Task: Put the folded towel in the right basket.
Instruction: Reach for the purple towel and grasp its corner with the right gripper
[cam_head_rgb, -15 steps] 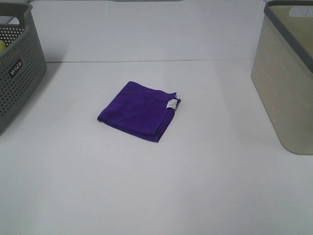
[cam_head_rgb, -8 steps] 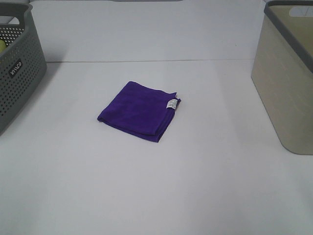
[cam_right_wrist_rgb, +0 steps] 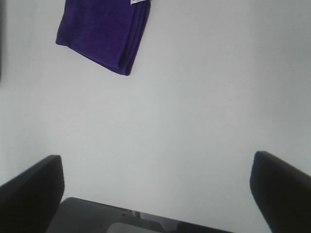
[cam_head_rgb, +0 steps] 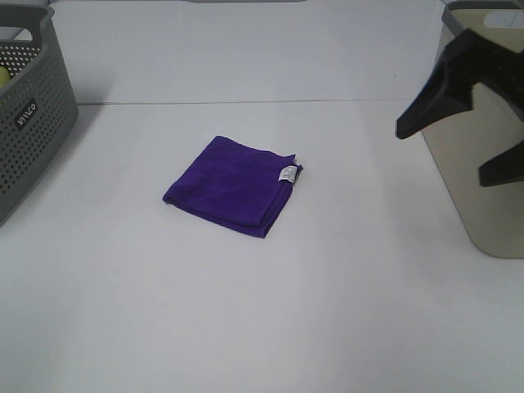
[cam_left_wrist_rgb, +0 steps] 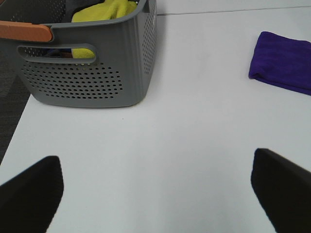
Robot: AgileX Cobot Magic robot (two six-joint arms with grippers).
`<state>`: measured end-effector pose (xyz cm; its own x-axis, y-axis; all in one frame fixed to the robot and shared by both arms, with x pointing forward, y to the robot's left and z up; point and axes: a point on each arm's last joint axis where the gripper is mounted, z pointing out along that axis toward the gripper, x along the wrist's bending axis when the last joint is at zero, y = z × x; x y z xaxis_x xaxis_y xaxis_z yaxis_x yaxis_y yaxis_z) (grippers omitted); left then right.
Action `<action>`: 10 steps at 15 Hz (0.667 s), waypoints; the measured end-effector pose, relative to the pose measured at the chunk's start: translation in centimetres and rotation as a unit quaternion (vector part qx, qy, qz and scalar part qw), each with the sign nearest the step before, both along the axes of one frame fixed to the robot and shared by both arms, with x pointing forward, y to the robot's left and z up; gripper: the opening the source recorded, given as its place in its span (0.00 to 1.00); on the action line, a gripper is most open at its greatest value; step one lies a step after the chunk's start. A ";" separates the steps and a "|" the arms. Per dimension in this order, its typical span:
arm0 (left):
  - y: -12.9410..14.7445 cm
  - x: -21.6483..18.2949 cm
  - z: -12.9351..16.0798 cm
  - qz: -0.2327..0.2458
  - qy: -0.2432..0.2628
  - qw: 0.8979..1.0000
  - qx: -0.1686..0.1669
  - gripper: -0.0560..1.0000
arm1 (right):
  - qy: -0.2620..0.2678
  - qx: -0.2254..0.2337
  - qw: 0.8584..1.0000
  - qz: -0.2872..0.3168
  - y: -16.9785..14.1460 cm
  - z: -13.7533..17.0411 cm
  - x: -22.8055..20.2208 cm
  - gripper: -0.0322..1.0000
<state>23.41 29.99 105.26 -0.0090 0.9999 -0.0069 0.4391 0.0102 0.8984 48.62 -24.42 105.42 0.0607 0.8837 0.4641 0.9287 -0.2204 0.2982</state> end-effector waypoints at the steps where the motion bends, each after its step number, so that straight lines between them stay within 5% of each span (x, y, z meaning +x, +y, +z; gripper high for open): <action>1: 0.0 0.0 0.0 0.000 0.000 1.000 0.000 0.99 | 0.002 0.009 1.000 0.011 1.4 -1.1 0.9 0.94; 4: 0.0 0.0 0.0 0.000 0.000 1.000 0.000 0.99 | 0.029 0.007 0.999 0.031 5.7 -5.7 3.7 0.94; 10: 0.0 0.0 0.0 0.000 0.000 1.000 0.000 0.99 | 0.057 0.024 0.998 0.001 8.9 -11.3 10.2 0.93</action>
<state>23.41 29.99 105.26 -0.0090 0.9999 -0.0069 0.4391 0.0102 0.8984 58.83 -15.56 94.14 0.1135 0.8608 0.4962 0.9562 -0.2302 0.1806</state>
